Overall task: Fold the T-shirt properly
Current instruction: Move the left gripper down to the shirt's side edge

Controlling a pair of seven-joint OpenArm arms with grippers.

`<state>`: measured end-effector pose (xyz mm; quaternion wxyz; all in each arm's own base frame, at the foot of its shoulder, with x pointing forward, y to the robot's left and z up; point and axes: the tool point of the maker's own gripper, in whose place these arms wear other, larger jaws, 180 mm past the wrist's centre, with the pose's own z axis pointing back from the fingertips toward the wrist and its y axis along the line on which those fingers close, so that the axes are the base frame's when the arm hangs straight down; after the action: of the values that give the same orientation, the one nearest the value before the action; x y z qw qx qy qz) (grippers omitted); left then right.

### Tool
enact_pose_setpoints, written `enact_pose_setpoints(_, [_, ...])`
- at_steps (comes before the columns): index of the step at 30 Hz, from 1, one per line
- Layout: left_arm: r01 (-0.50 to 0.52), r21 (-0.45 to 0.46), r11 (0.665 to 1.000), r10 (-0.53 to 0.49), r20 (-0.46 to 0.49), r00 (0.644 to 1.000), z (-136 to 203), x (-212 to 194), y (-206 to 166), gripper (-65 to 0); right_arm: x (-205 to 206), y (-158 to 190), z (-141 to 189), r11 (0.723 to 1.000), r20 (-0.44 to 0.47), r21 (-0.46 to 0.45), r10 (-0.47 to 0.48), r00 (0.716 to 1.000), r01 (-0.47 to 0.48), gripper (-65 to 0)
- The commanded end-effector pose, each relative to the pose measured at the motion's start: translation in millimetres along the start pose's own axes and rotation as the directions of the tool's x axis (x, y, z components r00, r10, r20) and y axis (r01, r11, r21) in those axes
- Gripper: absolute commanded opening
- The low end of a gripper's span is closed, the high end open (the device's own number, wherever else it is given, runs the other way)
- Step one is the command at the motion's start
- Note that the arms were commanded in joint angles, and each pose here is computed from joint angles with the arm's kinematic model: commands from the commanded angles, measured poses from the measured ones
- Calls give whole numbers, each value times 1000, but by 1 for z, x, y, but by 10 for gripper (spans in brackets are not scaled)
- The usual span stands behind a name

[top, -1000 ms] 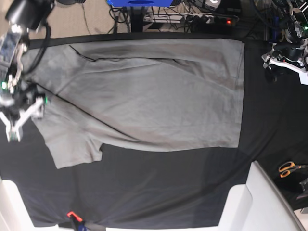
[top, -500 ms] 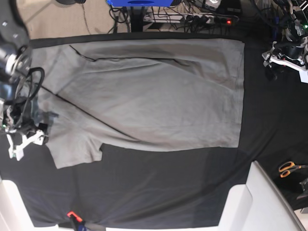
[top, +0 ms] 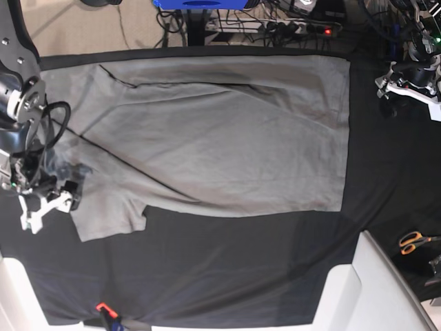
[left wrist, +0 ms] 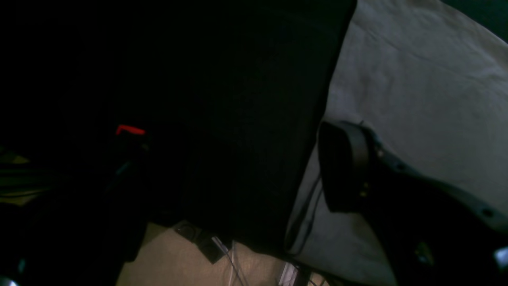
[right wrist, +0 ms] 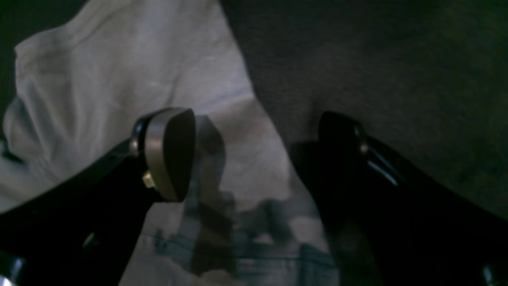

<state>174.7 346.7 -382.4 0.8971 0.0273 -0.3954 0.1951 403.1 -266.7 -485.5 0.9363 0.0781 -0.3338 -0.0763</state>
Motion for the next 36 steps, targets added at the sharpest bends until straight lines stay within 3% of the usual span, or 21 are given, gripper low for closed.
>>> enact_pose_setpoints(1, [17, -1, 1000, -17, 39, 999, 3, 14, 2, -165, 28, -1, 3, 1000, 50, 1, 28, 998, -28, -204])
enact_pose_setpoints(4, [16, -1, 1000, -16, 38, 999, 3, 13, 2, -165, 24, 10, 0, 997, 31, 14, 81, 996, -82, -242])
enact_pose_setpoints(14, [-69, -3, 998, 69, 17, 997, -25, 8, 6, -151, 27, 13, -1, 996, 34, 14, 85, 996, -85, -650])
enact_pose_setpoints(18, [-45, -59, 997, 46, 16, 999, -48, 24, -12, -137, 27, 13, -2, 996, 32, 14, 89, 996, -90, -650])
enact_pose_setpoints(22, [-5, -146, 989, 5, 2, 1000, -81, 46, -47, 0, 25, 13, -2, 996, 31, 14, 86, 996, -86, -650])
enact_pose_setpoints(30, [-185, -167, 968, 158, -166, 974, -147, 32, -69, 0, 21, 14, -2, 996, 24, 18, 87, 996, -88, -650])
enact_pose_setpoints(36, [-99, -133, 986, 75, -174, 982, -168, 57, -80, 0, 16, 7, 1, 996, 24, 3, 94, 995, -94, -650])
